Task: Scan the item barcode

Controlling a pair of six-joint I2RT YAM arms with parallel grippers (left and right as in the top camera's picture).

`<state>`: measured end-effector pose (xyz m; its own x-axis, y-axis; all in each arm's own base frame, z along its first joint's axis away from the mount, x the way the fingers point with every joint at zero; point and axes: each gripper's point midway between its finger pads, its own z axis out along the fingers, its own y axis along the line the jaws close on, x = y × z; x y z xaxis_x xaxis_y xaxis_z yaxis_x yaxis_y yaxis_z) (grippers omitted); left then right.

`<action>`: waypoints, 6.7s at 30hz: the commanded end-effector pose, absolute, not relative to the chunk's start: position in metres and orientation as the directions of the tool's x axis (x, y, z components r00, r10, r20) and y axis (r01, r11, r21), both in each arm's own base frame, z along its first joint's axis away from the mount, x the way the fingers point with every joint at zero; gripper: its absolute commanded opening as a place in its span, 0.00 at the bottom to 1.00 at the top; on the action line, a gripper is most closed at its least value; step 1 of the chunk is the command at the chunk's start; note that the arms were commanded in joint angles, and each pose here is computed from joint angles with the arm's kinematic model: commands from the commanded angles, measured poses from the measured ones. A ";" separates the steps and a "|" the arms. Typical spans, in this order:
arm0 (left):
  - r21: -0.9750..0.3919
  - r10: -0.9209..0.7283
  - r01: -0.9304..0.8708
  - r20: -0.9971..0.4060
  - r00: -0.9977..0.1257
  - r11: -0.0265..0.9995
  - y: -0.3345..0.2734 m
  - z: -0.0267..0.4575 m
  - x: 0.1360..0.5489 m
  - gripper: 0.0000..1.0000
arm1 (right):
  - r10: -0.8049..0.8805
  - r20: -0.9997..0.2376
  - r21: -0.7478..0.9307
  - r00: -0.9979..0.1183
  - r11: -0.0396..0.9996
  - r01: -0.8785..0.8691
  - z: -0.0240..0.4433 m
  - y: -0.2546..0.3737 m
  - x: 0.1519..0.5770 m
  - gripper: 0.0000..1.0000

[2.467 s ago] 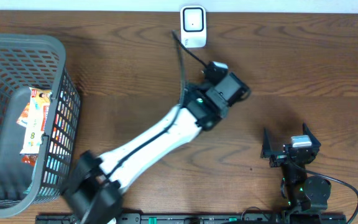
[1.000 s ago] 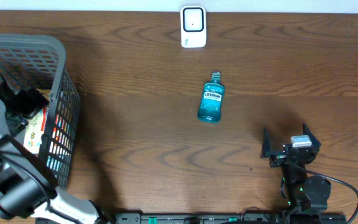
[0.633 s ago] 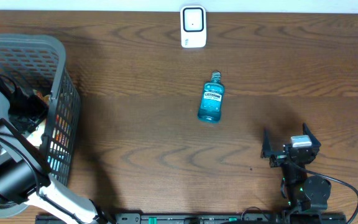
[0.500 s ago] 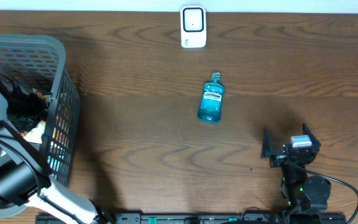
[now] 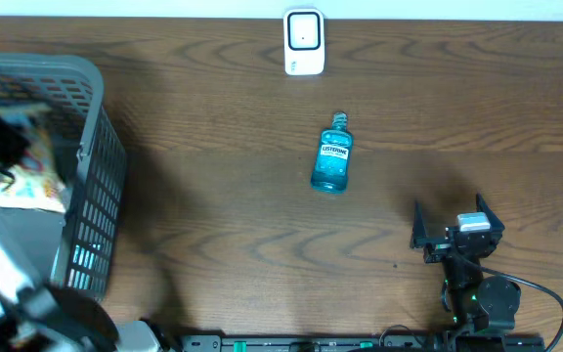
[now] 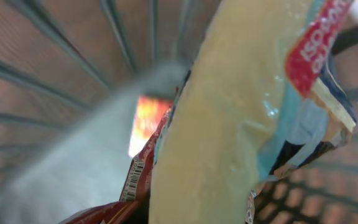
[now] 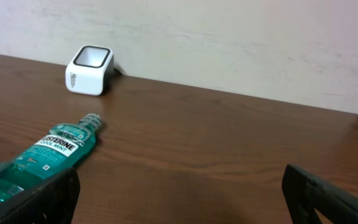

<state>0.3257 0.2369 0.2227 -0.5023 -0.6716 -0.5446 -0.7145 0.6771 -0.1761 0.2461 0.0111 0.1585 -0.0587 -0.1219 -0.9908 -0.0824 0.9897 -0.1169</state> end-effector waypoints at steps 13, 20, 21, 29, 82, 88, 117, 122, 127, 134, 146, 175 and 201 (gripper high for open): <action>-0.158 -0.677 -0.757 -0.586 -0.445 0.634 0.241 0.244 0.311 0.39 | -0.123 -0.991 -0.118 -0.059 0.990 -0.083 0.158 0.011 0.246 0.99; -0.142 -0.694 -0.785 -0.579 -0.429 0.603 0.244 0.241 0.306 0.43 | -0.123 -0.991 -0.118 -0.059 0.990 -0.083 0.158 0.011 0.246 0.99; -0.133 -0.705 -0.802 -0.574 -0.417 0.582 0.246 0.239 0.302 0.49 | -0.122 -0.991 -0.117 -0.059 0.990 -0.083 0.158 0.011 0.246 0.99; -0.080 -0.756 -0.843 -0.493 -0.430 0.532 0.245 0.186 0.281 0.80 | -0.122 -0.991 -0.117 -0.059 0.990 -0.083 0.158 0.011 0.246 0.99; -0.762 -0.738 -0.499 -0.601 0.308 0.413 0.187 0.462 0.257 0.07 | -0.123 -0.991 -0.118 -0.059 0.990 -0.083 0.158 0.011 0.246 0.99; -0.851 -0.864 -0.267 -0.492 0.107 0.452 0.112 0.478 0.268 0.07 | -0.123 -0.991 -0.118 -0.059 0.990 -0.083 0.158 0.011 0.246 0.99; -0.644 -0.284 -0.119 -0.159 -0.945 0.756 -0.178 0.194 0.397 0.07 | -0.123 -0.991 -0.118 -0.059 0.990 -0.083 0.158 0.011 0.246 0.99; -0.595 -0.233 -0.170 -0.029 -0.972 0.785 -0.200 0.131 0.396 0.07 | -0.123 -0.991 -0.118 -0.059 0.990 -0.083 0.158 0.011 0.246 0.99; -0.548 -0.197 -0.204 0.073 -0.978 0.811 -0.215 0.078 0.389 0.08 | -0.122 -0.991 -0.117 -0.059 0.990 -0.083 0.158 0.011 0.246 0.99; -0.498 -0.165 -0.200 0.112 -0.980 0.844 -0.227 0.047 0.380 0.07 | -0.122 -0.991 -0.117 -0.059 0.990 -0.083 0.158 0.011 0.246 0.99; -0.437 -0.169 -0.185 0.075 -0.983 0.880 -0.225 0.040 0.380 0.51 | -0.122 -0.991 -0.117 -0.059 0.990 -0.083 0.158 0.011 0.246 0.99; -0.118 -0.323 -0.544 -0.899 -0.297 0.831 0.028 0.385 0.352 0.99 | -0.123 -0.991 -0.118 -0.059 0.990 -0.083 0.158 0.011 0.246 0.99; -0.157 -0.869 -0.940 -0.358 0.341 -0.304 0.230 0.190 0.255 0.98 | -0.122 -0.991 -0.117 -0.059 0.990 -0.083 0.158 0.011 0.246 0.99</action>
